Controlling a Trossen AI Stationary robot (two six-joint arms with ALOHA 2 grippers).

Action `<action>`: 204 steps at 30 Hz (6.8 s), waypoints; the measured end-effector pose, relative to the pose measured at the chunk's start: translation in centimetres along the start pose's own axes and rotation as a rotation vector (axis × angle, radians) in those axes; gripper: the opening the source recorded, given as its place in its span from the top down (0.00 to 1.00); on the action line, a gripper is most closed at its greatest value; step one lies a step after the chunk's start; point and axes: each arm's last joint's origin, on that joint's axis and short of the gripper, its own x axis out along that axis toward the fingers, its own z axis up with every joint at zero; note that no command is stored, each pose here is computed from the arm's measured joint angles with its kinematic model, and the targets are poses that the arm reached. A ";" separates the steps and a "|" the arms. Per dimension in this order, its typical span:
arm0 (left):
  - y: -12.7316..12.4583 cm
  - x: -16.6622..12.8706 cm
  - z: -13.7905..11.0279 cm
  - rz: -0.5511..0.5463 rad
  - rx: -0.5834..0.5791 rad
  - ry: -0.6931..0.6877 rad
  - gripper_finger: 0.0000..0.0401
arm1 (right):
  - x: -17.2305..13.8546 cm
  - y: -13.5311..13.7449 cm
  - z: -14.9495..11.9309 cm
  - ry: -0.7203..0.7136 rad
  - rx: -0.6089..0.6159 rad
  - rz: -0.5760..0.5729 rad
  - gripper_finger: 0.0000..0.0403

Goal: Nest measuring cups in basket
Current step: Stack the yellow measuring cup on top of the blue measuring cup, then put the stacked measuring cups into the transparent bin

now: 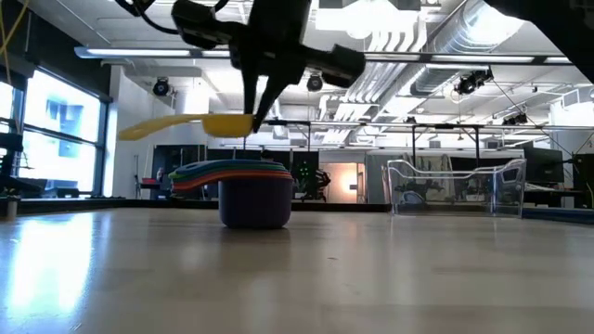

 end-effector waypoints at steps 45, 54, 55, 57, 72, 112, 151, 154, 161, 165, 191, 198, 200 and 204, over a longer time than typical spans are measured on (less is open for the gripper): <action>-0.1 0.0 -0.8 -0.012 0.067 0.085 0.88 | 0.4 -1.2 6.0 0.044 0.011 -0.092 0.95; -0.1 0.0 -0.8 -0.012 0.066 0.084 0.88 | 0.4 -1.2 6.0 0.052 0.010 -0.089 0.86; -0.1 0.0 -0.8 -0.012 0.066 0.084 0.88 | 0.4 -1.2 6.0 0.052 0.009 -0.089 0.85; -0.1 0.0 -0.8 -0.012 0.066 0.084 0.88 | 0.4 -1.2 6.0 0.052 0.009 -0.089 0.83; -0.1 0.1 -1.4 -0.007 0.046 0.057 0.88 | -0.7 -0.2 0.3 0.084 -0.013 -0.020 0.82; 4.0 12.8 -7.9 0.137 0.059 -0.100 0.88 | 4.5 -0.9 -4.1 -0.055 0.275 0.010 0.82; 5.3 18.5 -6.8 0.059 0.045 -0.170 0.88 | 4.5 -0.4 -1.4 -0.118 0.298 0.049 0.82; 5.4 18.6 -6.8 0.057 0.045 -0.172 0.88 | 4.5 -0.4 -1.3 -0.117 0.294 0.046 0.82; 5.4 18.7 -6.9 0.058 -0.007 -0.159 0.88 | 4.5 -0.9 -1.3 -0.111 0.293 -0.002 0.82; 5.3 18.3 -7.0 0.070 -0.014 -0.147 0.88 | 4.5 -0.9 -1.4 -0.102 0.291 -0.010 0.82; 2.4 7.2 -7.1 0.080 -0.165 -0.397 0.88 | -1.9 -1.2 -0.3 -0.131 0.016 -0.082 0.82; 1.4 4.2 -8.1 0.084 -0.140 -0.500 0.88 | -3.1 -1.2 1.0 -0.141 -0.006 -0.063 0.82; 1.1 3.5 -8.5 0.076 -0.142 -0.522 0.88 | -3.1 -1.2 1.3 -0.139 -0.003 -0.057 0.82; 0.2 1.4 -9.2 -0.002 -0.101 -0.637 0.88 | -3.1 -1.1 1.4 -0.134 -0.001 -0.050 0.82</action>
